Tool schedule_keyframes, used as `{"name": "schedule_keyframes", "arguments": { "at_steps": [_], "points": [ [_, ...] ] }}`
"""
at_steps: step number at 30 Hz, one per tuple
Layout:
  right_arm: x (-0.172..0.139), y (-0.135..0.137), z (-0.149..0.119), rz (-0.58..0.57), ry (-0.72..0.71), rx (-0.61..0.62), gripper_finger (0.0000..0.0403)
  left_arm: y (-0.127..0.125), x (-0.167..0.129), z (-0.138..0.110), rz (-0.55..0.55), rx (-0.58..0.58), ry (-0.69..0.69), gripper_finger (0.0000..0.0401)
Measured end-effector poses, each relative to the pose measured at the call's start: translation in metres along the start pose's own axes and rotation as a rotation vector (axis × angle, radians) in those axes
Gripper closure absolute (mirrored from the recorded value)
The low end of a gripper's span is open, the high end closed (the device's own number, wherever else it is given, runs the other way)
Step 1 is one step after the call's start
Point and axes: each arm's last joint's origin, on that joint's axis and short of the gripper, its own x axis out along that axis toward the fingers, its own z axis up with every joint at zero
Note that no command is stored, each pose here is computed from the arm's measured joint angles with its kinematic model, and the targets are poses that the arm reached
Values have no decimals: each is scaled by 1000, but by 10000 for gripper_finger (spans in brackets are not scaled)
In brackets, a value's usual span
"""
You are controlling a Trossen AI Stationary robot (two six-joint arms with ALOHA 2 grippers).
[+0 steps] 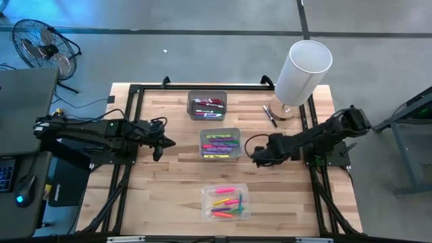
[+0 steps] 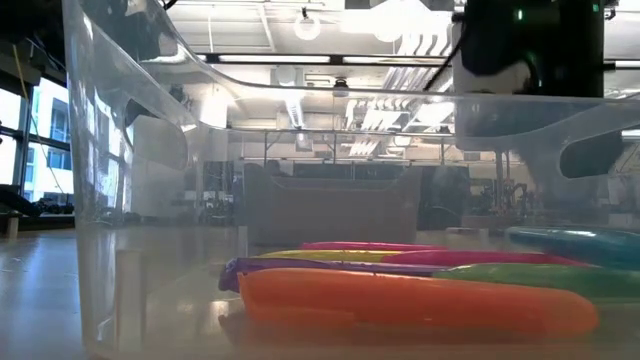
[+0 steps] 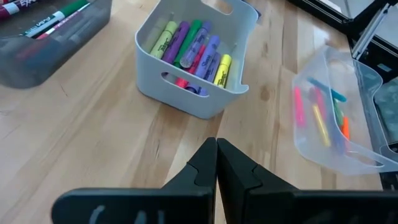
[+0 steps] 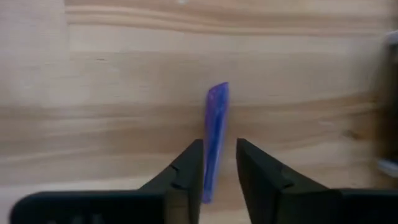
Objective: Pick & Place Markers
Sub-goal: Put the violet pen into the transparent bin
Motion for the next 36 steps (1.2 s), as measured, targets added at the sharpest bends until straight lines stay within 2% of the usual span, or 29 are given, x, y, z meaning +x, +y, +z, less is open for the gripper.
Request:
{"name": "schedule_keyframes", "arguments": {
  "at_steps": [3,7,10,14,19,22,27,30,33,36],
  "points": [
    [18,-2,1,20,19,24,298,0,0,0,-3,1,2,396],
    [40,-8,2,35,90,47,296,0,0,0,-3,1,3,396],
    [50,-12,0,61,104,42,313,0,0,0,-3,1,3,396],
    [50,-14,-5,77,74,6,371,0,0,0,-3,1,3,396],
    [39,-12,-14,64,52,-60,375,0,0,0,-4,2,4,396],
    [15,-11,-20,-11,72,-128,375,0,0,0,-12,2,8,396],
    [-51,-1,-26,39,-49,-259,375,-1,0,0,-21,1,12,396],
    [-96,11,-32,224,-115,-347,375,-1,0,0,-22,1,13,396],
    [-133,27,-43,444,-171,-512,375,-1,1,0,-19,-1,18,396],
    [-157,49,-60,630,-197,-702,375,-1,1,0,-20,-3,16,396]
  ]
}}
